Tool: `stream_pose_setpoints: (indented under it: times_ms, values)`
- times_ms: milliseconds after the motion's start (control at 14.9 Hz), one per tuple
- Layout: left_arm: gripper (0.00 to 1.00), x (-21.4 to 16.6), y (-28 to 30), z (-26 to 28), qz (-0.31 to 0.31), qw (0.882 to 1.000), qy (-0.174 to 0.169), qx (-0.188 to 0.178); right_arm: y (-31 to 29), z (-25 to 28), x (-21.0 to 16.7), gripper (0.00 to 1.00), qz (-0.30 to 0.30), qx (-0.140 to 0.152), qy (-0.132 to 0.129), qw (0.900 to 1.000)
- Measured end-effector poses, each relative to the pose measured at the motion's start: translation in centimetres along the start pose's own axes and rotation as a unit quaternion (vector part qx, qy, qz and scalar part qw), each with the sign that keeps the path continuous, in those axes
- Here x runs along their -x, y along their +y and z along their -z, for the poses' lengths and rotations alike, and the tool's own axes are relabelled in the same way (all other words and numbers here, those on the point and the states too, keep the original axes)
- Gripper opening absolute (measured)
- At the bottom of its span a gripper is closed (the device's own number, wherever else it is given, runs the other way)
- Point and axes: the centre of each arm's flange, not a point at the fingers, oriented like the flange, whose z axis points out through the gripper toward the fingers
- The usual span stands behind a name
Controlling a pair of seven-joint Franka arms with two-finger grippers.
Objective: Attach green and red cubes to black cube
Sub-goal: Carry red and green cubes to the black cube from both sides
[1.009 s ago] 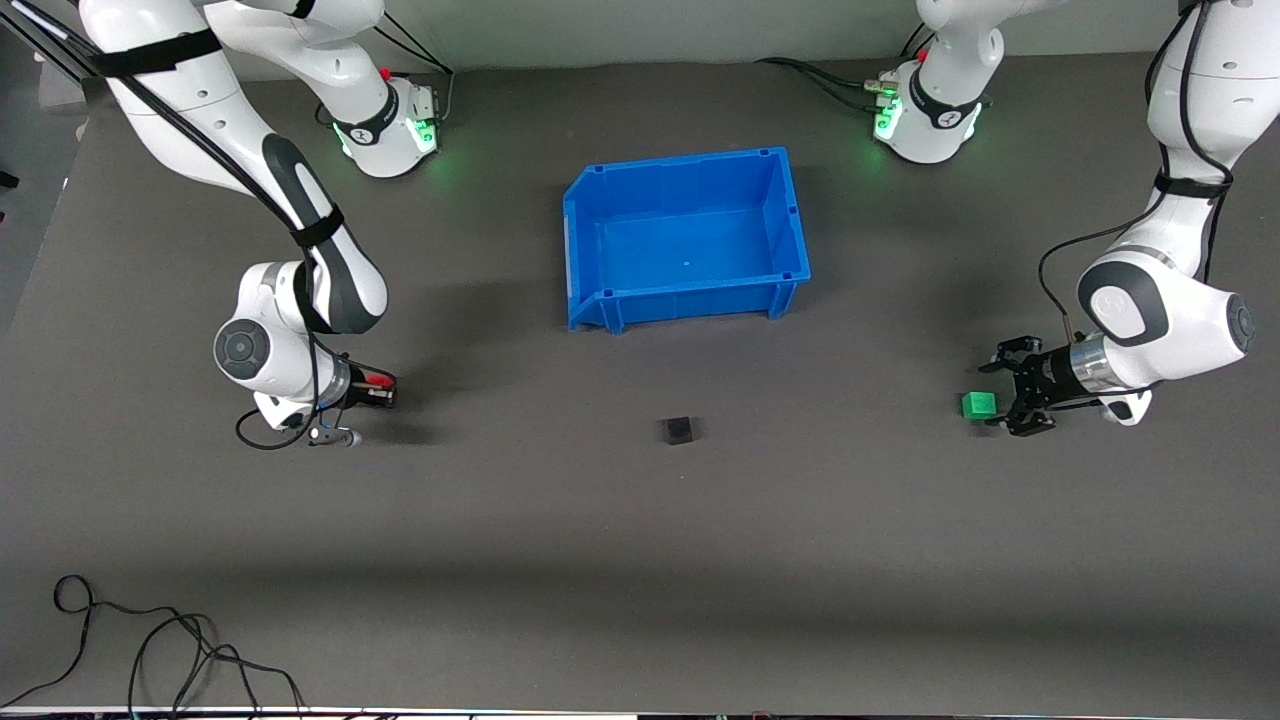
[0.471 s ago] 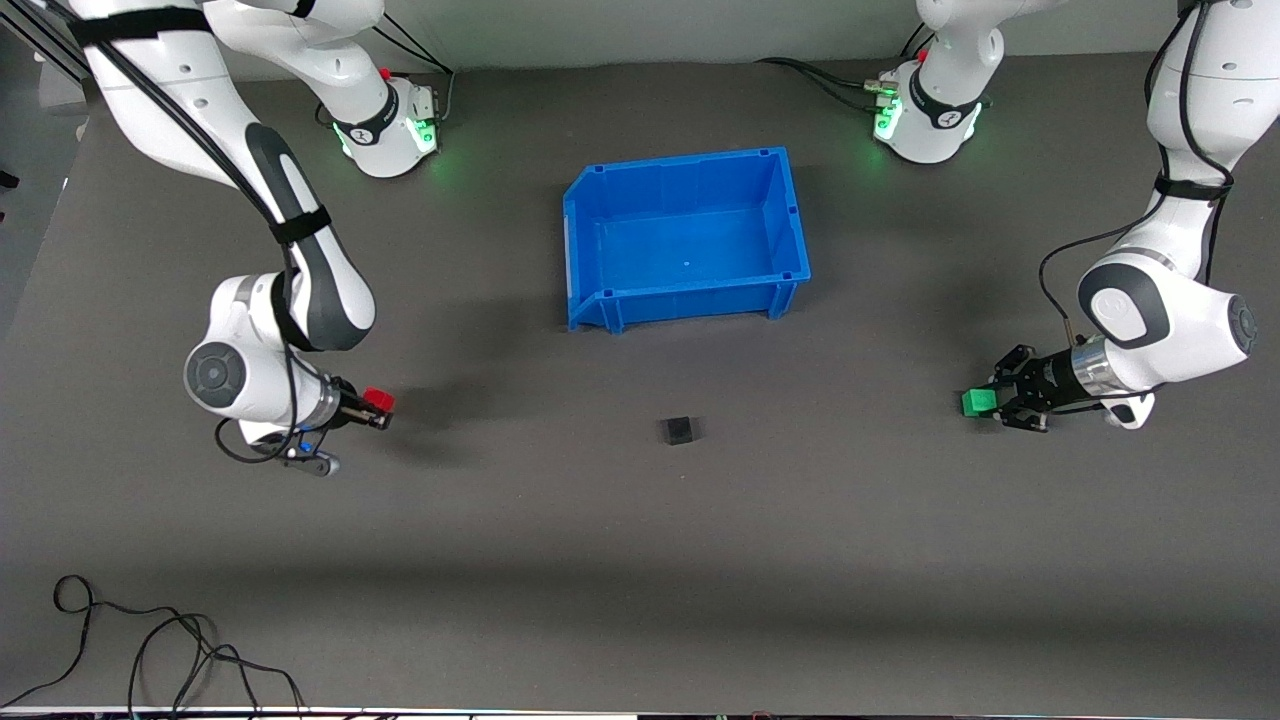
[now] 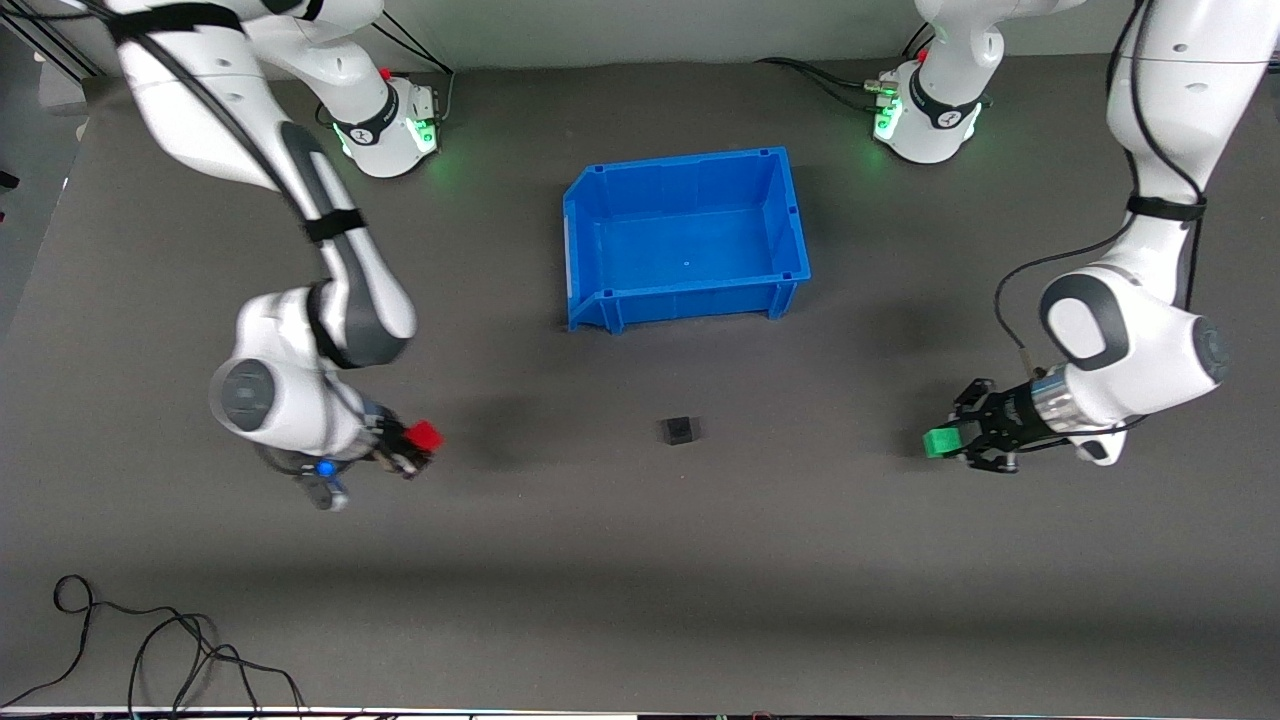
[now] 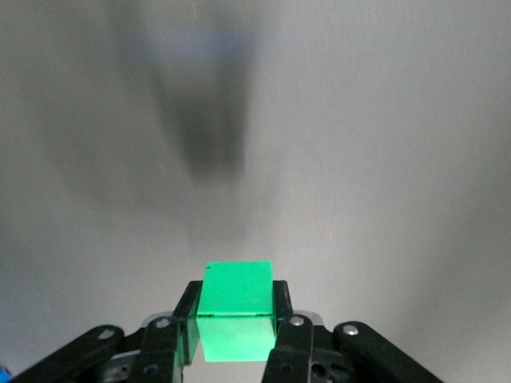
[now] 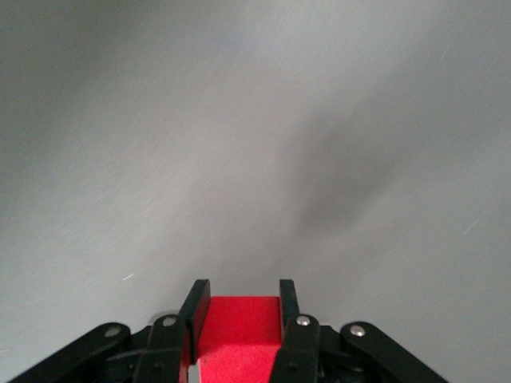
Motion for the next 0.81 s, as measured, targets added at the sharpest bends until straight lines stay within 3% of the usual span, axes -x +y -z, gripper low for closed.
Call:
stream_pose_setpoints:
  times_ms: [135, 404, 807]
  values:
    - [0.37, 3.9, 0.2, -0.9, -0.011, 1.0, -0.002, -0.001, -2.7, -1.3, 2.9, 0.39, -0.04, -0.002, 0.001, 0.999]
    - [0.37, 10.9, -0.6, -4.2, -0.027, 1.0, 0.001, 0.007, -6.4, -4.0, 4.6, 0.39, -0.14, -0.011, -0.051, 0.989]
    - [0.37, 20.4, -4.1, -12.2, -0.002, 1.0, 0.006, 0.013, -11.5, -9.2, 14.8, 0.39, -0.233, -0.005, -0.067, 0.97]
